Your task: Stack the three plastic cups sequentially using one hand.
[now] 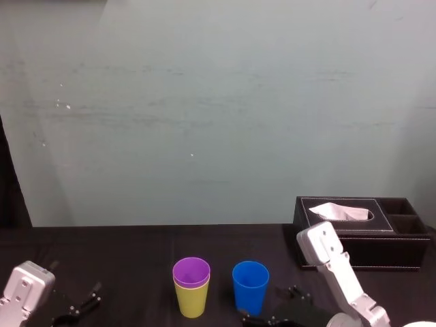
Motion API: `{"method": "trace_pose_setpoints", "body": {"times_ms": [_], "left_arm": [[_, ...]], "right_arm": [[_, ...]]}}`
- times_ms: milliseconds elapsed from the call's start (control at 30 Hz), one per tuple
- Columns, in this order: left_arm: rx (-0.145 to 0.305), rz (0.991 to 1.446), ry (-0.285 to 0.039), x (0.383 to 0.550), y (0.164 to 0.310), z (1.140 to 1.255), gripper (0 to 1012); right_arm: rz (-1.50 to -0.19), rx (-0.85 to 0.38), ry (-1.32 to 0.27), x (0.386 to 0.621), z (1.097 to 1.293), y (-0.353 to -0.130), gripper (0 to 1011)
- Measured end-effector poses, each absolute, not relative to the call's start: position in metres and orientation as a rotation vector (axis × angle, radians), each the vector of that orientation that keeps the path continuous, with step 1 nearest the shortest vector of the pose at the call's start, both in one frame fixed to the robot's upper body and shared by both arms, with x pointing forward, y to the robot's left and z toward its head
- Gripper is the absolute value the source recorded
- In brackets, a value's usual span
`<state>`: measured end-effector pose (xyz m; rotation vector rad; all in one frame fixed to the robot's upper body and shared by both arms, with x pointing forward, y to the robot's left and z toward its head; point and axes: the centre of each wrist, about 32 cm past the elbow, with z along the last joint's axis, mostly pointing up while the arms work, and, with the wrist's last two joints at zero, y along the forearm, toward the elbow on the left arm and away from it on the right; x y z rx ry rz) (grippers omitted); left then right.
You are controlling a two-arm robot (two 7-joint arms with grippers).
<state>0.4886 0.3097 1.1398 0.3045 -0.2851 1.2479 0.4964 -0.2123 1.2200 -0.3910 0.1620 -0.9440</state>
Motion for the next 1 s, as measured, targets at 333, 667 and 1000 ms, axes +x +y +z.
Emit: {"method": "trace_pose_setpoints", "body": {"times_ms": [333, 667, 1000], "left_arm": [[0.304, 1.248, -0.285, 0.489, 0.310, 1.140, 1000], [0.304, 1.248, -0.285, 0.489, 0.310, 1.140, 1000], [0.304, 1.248, -0.285, 0.489, 0.310, 1.140, 1000]], "right_arm": [[-0.994, -0.420, 0.177, 0.497, 1.207, -0.209, 1002], [-1.036, -0.409, 0.203, 0.504, 1.195, -0.203, 1003], [-1.046, -0.418, 0.198, 0.516, 1.186, -0.194, 1002]]}}
